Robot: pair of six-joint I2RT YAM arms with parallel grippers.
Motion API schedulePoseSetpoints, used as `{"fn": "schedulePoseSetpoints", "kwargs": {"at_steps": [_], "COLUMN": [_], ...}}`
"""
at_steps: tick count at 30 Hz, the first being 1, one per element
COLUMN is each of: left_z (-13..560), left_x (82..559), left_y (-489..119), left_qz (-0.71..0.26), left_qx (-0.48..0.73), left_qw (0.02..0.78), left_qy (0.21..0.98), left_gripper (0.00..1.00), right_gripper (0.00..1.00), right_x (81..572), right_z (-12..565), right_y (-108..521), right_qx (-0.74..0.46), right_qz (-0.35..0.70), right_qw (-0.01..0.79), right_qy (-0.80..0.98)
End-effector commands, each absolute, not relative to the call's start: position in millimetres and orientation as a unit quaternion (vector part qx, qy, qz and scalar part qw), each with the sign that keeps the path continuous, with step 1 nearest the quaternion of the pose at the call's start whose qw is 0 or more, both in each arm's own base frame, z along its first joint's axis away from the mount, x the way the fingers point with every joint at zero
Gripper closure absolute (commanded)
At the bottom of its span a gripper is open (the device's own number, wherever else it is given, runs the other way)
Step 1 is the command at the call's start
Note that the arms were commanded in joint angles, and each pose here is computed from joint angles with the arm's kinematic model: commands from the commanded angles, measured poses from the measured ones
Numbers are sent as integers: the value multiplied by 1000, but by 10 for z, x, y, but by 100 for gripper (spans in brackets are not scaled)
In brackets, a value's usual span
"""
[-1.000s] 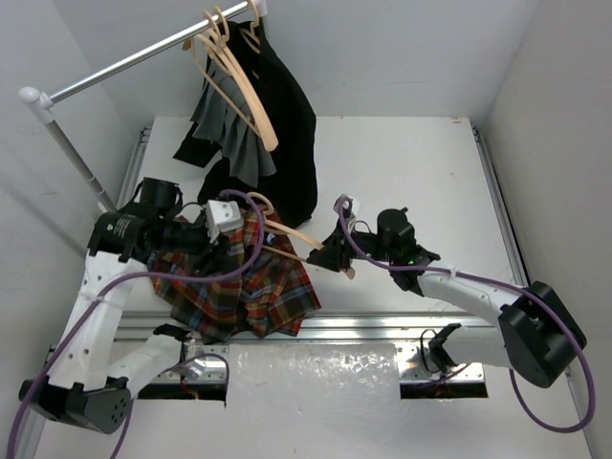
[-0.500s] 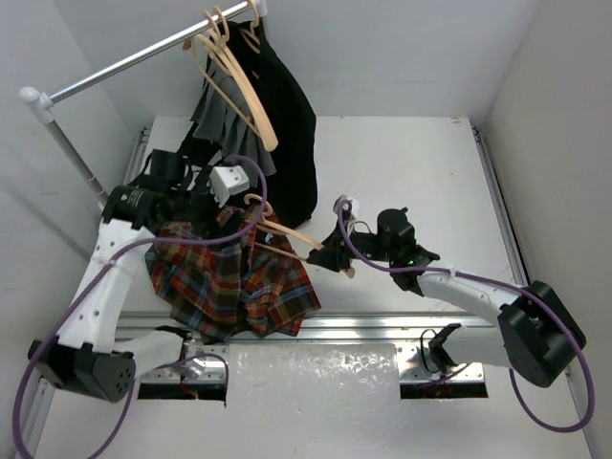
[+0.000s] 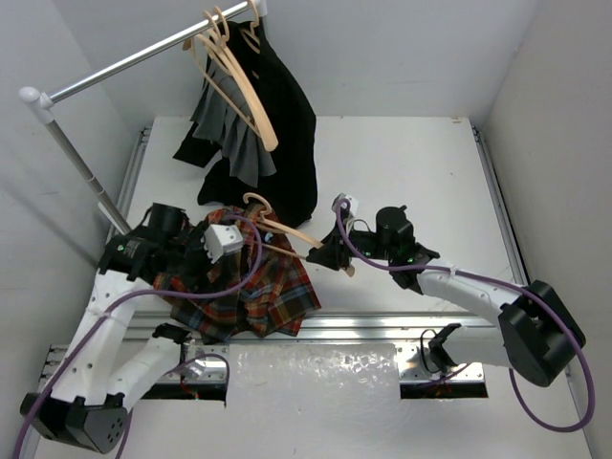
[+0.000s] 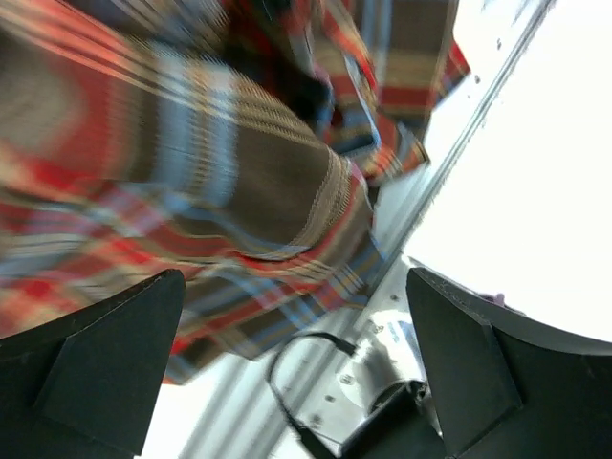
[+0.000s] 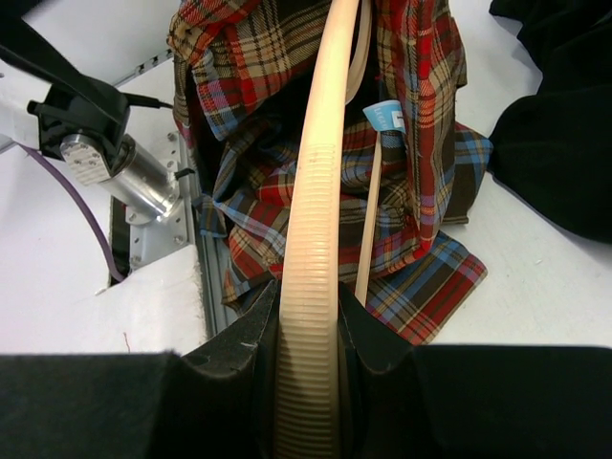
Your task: Place the shirt on the hanger
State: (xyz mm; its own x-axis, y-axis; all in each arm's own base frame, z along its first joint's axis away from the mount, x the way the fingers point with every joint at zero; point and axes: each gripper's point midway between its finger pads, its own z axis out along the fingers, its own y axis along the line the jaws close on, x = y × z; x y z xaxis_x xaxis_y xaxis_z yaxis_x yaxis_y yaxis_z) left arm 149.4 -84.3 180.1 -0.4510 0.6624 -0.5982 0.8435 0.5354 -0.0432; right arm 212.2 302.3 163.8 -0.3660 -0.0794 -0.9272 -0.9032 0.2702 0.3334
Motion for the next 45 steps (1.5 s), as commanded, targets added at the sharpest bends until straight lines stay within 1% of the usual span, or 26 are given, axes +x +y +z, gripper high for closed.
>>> {"fn": "schedulePoseSetpoints", "kwargs": {"at_steps": [1,2,3,5,6,7,8,9,10,12,15,17,19,23,25,27,32,35,36,37,39,40,41,43,44,45], "left_z": [1636,1502,1445,1375,1375,1377,1397,1417,1464,1595,1926,2231,2480,2669,2590,2499,2367,2298,2246,2212,2247,2303,2516,2779,3127,3184], "left_x": [1715,1747,1788,1917,1950,2028,2065,2105,2199,2230,2336,2420,2423,2340,2219,2136,1931,1790,1747,1731,1779,1810,1899,1969,2060,2029], "left_y": [-835,-800,-771,-681,-658,-606,-579,-548,-484,-446,-264,-12,120,289,323,396,427,473,522,551,598,582,511,358,193,83], "left_qz": [-149,-141,-133,-102,-95,-76,-66,-55,-33,-19,43,123,171,245,256,269,263,274,288,296,317,316,310,265,229,183], "left_qx": [433,425,411,399,391,383,376,367,357,351,333,324,330,391,423,425,451,480,488,489,474,460,448,406,402,383], "left_qw": [282,268,263,262,263,274,285,297,317,344,392,423,442,433,410,392,358,338,328,323,334,350,386,439,477,483], "left_qy": [843,853,863,873,877,879,879,880,878,871,856,838,816,775,766,771,774,762,756,754,750,752,744,756,747,765], "left_gripper": [0,0,6,21,40,54,70,100,100,100,100,100,100,100,100,100,100,100,96,84,54,9,2,0,0,1], "right_gripper": [100,100,100,100,100,100,100,100,100,100,100,100,100,100,100,100,100,100,100,100,100,100,100,100,100,100], "right_x": [2269,2269,2271,2268,2271,2269,2273,2274,2278,2281,2267,2253,2270,2292,2308,2307,2252,2232,2221,2203,2174,2146,2137,2121,2115,2127], "right_z": [2005,2008,2015,2004,2003,2001,1984,1973,1971,1958,1946,1986,2082,2349,2454,2487,2448,2498,2503,2519,2533,2518,2513,2506,2492,2490], "right_y": [3102,3103,3104,3105,3104,3105,3107,3108,3111,3114,3125,3133,3150,3211,3222,3224,3217,3208,3209,3217,3241,3262,3272,3277,3273,3269], "right_qx": [-381,-382,-382,-381,-380,-380,-379,-379,-379,-378,-382,-387,-386,-391,-394,-395,-391,-392,-393,-395,-403,-408,-411,-408,-407,-405], "right_qz": [479,479,479,480,479,480,480,480,480,481,484,487,491,497,494,495,504,505,505,506,507,508,508,512,513,512], "right_qw": [482,482,483,480,481,481,479,479,480,479,474,476,487,515,533,539,536,544,545,545,543,539,537,535,534,535], "right_qy": [627,626,626,628,628,628,629,630,629,630,629,621,610,579,563,556,553,544,542,539,534,533,533,534,535,537]}}
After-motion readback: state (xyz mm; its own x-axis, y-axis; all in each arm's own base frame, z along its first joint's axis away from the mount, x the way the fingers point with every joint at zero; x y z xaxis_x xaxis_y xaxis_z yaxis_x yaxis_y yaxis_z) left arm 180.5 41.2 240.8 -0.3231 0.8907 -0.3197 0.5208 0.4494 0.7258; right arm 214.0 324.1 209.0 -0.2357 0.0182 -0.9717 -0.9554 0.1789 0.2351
